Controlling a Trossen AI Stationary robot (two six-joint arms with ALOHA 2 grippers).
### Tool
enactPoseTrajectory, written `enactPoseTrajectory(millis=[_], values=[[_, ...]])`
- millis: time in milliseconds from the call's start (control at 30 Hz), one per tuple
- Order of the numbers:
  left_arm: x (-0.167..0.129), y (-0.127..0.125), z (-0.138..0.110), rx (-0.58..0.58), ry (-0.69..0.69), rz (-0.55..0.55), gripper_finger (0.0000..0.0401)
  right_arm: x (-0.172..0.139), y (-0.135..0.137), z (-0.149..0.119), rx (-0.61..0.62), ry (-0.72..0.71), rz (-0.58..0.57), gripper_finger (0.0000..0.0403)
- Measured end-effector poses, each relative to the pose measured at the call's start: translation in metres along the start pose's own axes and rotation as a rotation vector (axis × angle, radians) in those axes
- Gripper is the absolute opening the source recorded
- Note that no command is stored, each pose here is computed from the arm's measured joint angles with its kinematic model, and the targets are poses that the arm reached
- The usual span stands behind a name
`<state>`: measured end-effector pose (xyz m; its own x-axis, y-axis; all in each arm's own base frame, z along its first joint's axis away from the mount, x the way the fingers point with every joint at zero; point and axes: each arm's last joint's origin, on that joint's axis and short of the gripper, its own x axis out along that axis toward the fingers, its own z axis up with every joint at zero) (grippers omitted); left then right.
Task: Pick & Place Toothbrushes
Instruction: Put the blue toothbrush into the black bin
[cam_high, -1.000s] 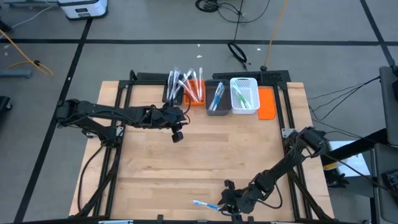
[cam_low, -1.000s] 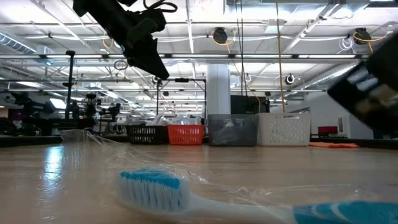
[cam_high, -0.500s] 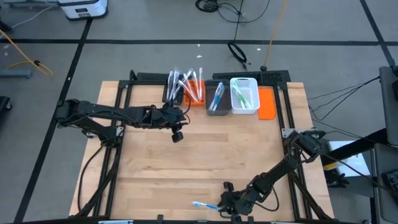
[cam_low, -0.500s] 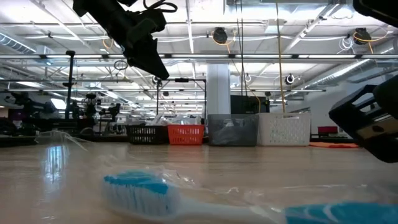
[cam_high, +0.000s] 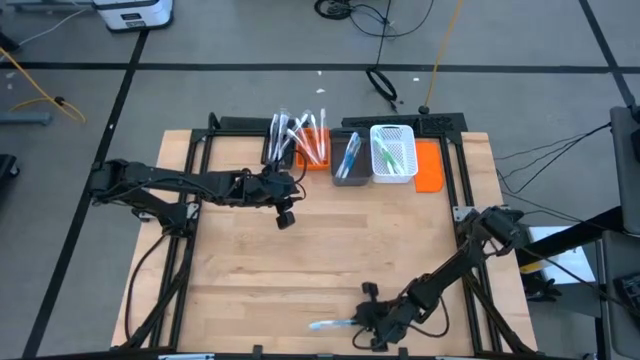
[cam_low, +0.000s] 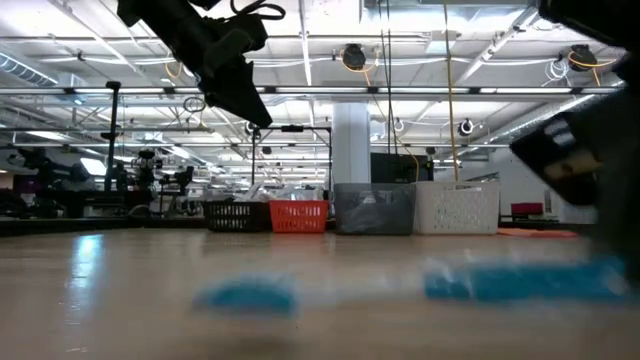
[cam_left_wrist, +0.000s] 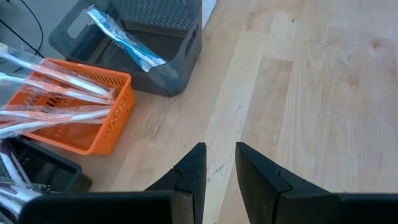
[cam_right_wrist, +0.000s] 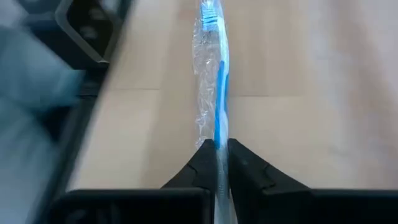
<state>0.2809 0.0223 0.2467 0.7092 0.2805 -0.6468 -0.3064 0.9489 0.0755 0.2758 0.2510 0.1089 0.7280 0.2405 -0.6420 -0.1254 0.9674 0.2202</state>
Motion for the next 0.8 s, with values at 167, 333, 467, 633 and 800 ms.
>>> enactPoseTrajectory(millis=[167, 333, 467, 633, 800], values=[[0.000, 0.000, 0.000, -0.006, -0.004, -0.003, 0.0088, -0.027, -0.006, 0.014, -0.053, -0.018, -0.161, 0.0014], [0.000, 0.000, 0.002, -0.025, -0.019, -0.006, 0.0088, -0.064, -0.016, 0.032, -0.113, -0.077, -0.376, 0.0014], [0.000, -0.002, 0.006, -0.040, -0.060, -0.018, 0.0088, -0.098, -0.027, 0.046, -0.113, -0.165, -0.557, 0.0014], [-0.002, -0.005, 0.014, -0.055, -0.148, -0.038, 0.0088, -0.136, -0.036, 0.063, -0.126, -0.314, -0.721, 0.0014], [-0.006, -0.010, 0.028, -0.079, -0.287, -0.112, 0.0088, -0.162, -0.045, 0.079, -0.156, -0.443, -0.892, 0.0014]])
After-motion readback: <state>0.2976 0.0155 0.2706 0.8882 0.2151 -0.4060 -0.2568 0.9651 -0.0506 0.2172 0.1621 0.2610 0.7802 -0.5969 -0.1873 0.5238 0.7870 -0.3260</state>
